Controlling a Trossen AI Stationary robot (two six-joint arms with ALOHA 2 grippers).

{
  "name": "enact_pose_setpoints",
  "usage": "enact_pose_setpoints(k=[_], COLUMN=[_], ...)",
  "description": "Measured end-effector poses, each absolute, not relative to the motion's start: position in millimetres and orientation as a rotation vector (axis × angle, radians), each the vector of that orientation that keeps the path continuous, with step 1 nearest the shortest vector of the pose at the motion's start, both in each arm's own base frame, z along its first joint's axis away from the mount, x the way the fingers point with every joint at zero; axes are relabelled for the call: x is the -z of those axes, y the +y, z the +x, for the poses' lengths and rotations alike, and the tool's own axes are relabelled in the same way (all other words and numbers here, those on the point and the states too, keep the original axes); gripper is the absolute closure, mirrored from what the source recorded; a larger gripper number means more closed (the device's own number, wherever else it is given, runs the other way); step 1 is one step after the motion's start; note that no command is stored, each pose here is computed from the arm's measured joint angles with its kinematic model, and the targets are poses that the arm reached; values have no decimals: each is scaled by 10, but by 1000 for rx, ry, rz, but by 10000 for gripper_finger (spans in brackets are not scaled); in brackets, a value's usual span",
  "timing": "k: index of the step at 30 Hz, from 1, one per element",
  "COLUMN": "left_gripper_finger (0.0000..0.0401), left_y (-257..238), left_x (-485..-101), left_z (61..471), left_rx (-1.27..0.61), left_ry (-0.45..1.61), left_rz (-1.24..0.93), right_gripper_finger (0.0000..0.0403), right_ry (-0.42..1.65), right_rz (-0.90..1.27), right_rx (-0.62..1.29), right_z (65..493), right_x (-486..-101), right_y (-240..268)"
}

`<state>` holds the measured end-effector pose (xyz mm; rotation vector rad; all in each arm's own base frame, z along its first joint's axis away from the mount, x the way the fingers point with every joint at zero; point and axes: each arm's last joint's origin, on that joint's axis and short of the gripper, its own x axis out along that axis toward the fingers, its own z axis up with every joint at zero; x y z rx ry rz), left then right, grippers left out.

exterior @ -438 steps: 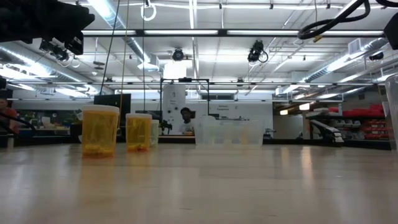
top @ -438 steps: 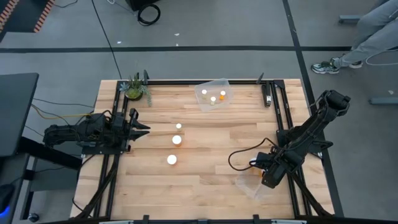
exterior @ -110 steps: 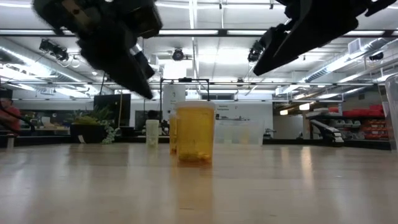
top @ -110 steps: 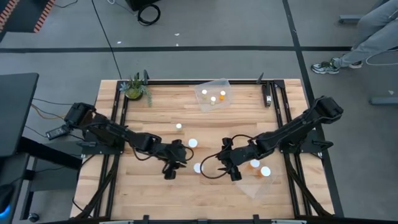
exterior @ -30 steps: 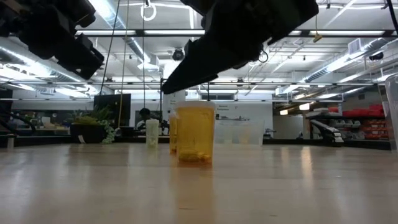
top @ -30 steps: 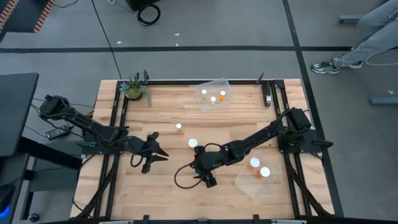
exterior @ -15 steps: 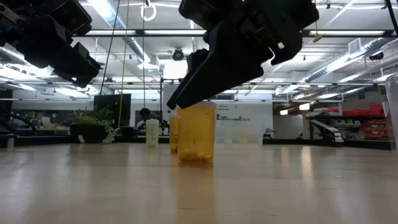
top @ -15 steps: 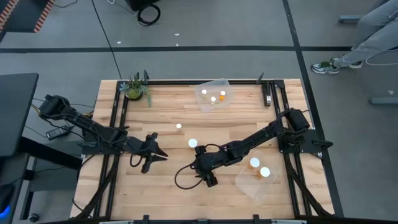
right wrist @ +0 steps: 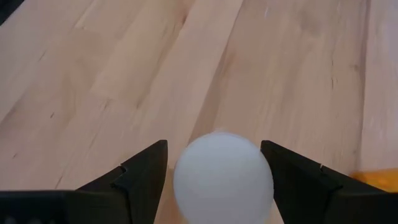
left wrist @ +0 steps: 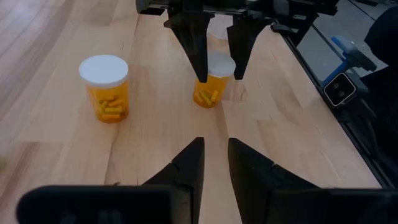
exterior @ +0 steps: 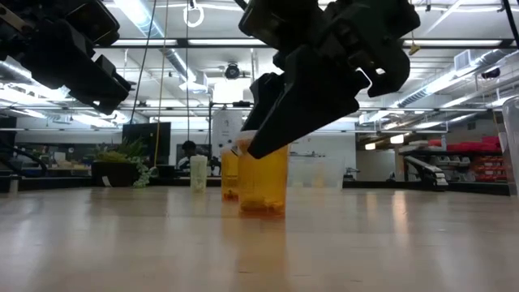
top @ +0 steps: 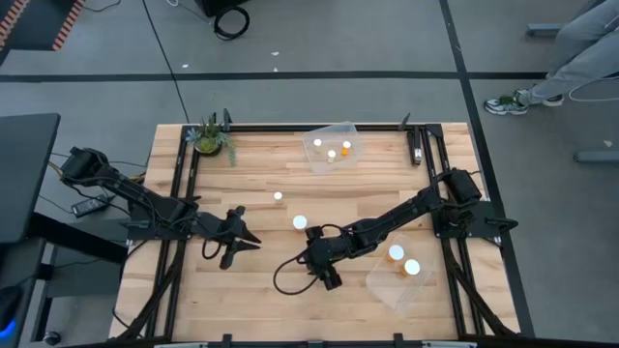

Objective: Pick and place medicine bottles into bin by pill shape (circle, oval)
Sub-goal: Put the large orange pill bottle into the bottom transparent bin

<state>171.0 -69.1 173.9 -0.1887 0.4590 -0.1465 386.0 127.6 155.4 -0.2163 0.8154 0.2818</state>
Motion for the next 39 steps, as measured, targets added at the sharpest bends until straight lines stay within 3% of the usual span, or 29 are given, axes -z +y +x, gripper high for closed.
enact_pose_setpoints(k=[7,14,19,39], left_gripper_finger=[314,323,319,315], left_y=[-691,-691,-691,-691], left_x=[-1739,-1739,-1739,-1738], left_z=[1709,1709,1709,1709], left_rx=[146,146,146,146], left_ry=[459,459,459,461], left_rz=[-189,-189,-189,-188], right_gripper_finger=[145,187,176,175], right_ry=[830,832,853,806], right_rz=[-221,-211,-215,-212], right_rx=[-248,-243,-244,-245], right_z=[3854,3852,3820,3325], right_x=[-1544,-1544,-1574,-2363], right_y=[1260,1261,1256,1441])
